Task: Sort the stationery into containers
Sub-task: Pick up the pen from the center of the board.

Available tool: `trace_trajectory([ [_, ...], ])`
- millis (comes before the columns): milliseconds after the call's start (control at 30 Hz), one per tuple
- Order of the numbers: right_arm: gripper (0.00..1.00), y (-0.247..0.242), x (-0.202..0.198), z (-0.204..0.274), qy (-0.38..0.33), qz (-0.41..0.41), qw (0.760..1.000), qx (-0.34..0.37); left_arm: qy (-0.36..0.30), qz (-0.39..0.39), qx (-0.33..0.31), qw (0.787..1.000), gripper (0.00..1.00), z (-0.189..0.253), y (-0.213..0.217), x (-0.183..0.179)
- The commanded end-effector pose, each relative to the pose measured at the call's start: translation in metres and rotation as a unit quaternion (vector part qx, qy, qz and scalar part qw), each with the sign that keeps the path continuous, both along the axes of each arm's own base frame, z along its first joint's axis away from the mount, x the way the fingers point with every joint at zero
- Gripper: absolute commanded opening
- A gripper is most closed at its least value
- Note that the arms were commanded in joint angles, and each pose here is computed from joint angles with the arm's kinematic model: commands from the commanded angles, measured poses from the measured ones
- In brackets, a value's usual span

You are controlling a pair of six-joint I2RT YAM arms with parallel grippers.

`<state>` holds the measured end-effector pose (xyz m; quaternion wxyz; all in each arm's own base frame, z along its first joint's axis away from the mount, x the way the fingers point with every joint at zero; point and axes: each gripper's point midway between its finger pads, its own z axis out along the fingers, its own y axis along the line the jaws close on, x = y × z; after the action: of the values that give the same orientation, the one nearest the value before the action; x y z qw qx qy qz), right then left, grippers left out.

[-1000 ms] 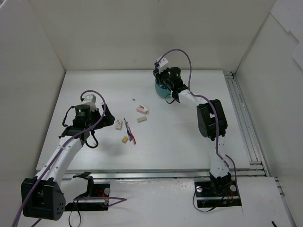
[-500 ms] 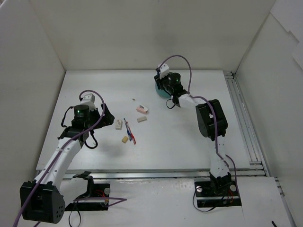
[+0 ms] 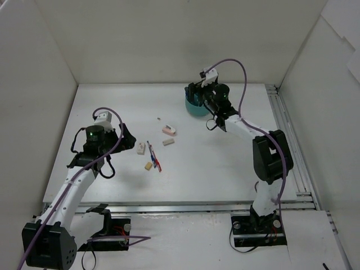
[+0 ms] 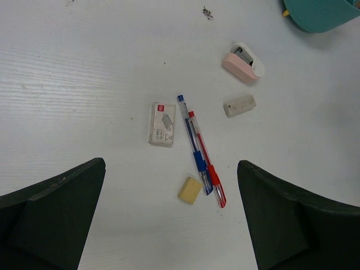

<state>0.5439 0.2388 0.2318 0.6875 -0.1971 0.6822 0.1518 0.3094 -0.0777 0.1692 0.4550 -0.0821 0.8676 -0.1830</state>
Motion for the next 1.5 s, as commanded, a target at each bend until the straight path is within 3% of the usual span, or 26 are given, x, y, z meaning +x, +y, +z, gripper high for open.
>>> trace_trajectory([
  [0,0.85,-0.008,-0.028,0.107,-0.105,0.009,0.992,0.072,-0.029,0.006,-0.010,1.000,1.00,0.022,0.001,0.008],
  [67,0.98,-0.013,-0.045,0.117,-0.105,0.011,0.991,0.087,-0.017,0.008,-0.012,1.000,1.00,0.017,0.000,0.008],
  [267,0.98,-0.031,-0.092,0.109,-0.054,0.001,0.986,0.161,0.028,0.021,-0.014,0.999,1.00,-0.002,-0.006,0.013],
  [433,0.98,-0.033,-0.129,0.070,0.012,0.011,0.983,0.181,0.064,0.001,-0.001,0.998,1.00,-0.019,-0.028,0.020],
  [500,0.98,-0.032,-0.139,0.038,0.062,-0.002,0.987,0.149,0.076,-0.004,-0.002,0.997,1.00,-0.026,-0.040,0.022],
  [533,0.98,-0.032,-0.144,0.034,0.059,-0.021,0.992,0.114,0.079,-0.010,-0.002,0.997,1.00,-0.028,-0.045,0.023],
  [567,0.98,-0.032,-0.151,0.011,0.102,-0.032,0.992,0.068,0.079,-0.019,0.001,0.997,1.00,-0.027,-0.053,0.023],
  [700,0.98,-0.048,-0.164,-0.023,0.161,-0.102,0.982,-0.011,0.103,-0.024,0.038,0.994,1.00,-0.044,-0.071,0.020],
  [1000,0.98,0.035,-0.224,-0.088,0.241,0.035,0.958,-0.150,0.098,0.055,0.058,0.992,1.00,-0.044,-0.040,-0.001],
  [1167,0.98,0.101,-0.255,-0.110,0.267,0.112,0.939,-0.184,0.073,0.109,0.058,0.990,1.00,-0.029,-0.007,-0.021],
  [1300,0.96,0.137,-0.268,-0.128,0.280,0.137,0.930,-0.196,0.041,0.132,0.044,0.989,1.00,-0.018,0.016,-0.036],
  [1467,0.91,0.146,-0.277,-0.171,0.312,0.139,0.911,-0.232,0.023,0.142,0.039,0.989,1.00,-0.013,0.030,-0.047],
])
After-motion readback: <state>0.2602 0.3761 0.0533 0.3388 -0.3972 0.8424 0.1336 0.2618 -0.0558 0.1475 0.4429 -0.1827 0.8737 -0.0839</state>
